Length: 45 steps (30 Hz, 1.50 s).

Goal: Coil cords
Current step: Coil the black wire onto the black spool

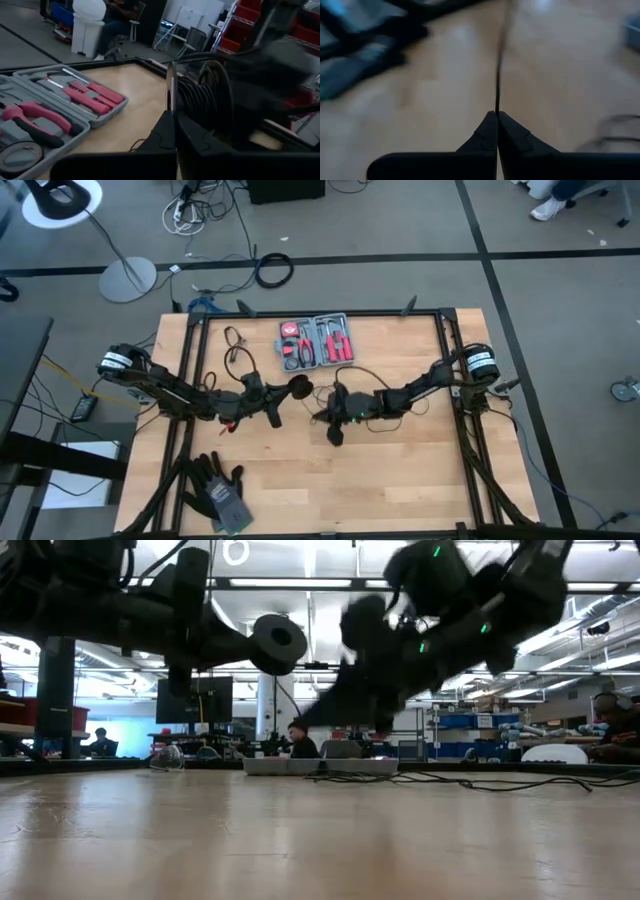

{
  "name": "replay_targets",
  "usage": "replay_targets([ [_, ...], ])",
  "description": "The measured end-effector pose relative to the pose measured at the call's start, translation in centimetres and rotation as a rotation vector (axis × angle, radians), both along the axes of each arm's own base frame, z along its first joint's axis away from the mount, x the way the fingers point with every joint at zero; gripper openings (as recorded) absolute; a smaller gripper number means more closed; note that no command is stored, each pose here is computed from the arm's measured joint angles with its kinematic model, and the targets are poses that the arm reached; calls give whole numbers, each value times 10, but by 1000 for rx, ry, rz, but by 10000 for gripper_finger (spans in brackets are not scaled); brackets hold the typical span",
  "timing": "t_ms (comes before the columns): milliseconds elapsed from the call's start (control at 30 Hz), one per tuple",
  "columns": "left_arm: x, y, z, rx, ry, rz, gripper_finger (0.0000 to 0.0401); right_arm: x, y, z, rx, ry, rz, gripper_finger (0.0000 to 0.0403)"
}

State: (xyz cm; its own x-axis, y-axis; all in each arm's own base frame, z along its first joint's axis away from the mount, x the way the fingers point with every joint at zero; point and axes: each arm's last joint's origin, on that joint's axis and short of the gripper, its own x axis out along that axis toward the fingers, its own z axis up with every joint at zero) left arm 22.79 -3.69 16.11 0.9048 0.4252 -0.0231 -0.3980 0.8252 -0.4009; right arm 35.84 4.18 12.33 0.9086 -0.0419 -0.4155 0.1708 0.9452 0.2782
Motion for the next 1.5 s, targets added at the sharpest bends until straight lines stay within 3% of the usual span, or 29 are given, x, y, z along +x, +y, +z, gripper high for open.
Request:
replay_targets([
  [100, 0, -1, 0, 1, 5, -4, 0, 2, -15, -8, 38, 22, -43, 5],
  [167, 0, -1, 0, 3, 5, -5, 0, 3, -19, -8, 52, 19, -7, 15],
  [433, 0, -1, 0, 8, 2, 0, 0, 1, -17, -10, 65, 62, 66, 72],
  [633, 0, -1, 4, 20, -25, 0, 0, -1, -7, -10, 122, 83, 134, 82],
  [700, 0, -1, 5, 22, -38, -1, 0, -1, -1, -10, 61, 78, 109, 80],
  [867, 0, -1, 8, 16, -63, -5, 0, -1, 8, -7, -256, 36, 7, 75],
  [933, 0, -1, 9, 14, -73, -7, 0, 0, 9, -5, -324, 13, -18, 75],
  [1100, 0, -2, 15, 20, -130, -23, 0, 2, 0, -3, -406, 6, -5, 74],
  [1500, 2, -3, 25, 16, -210, -61, 0, 3, -21, -7, -454, 76, 20, 68],
])
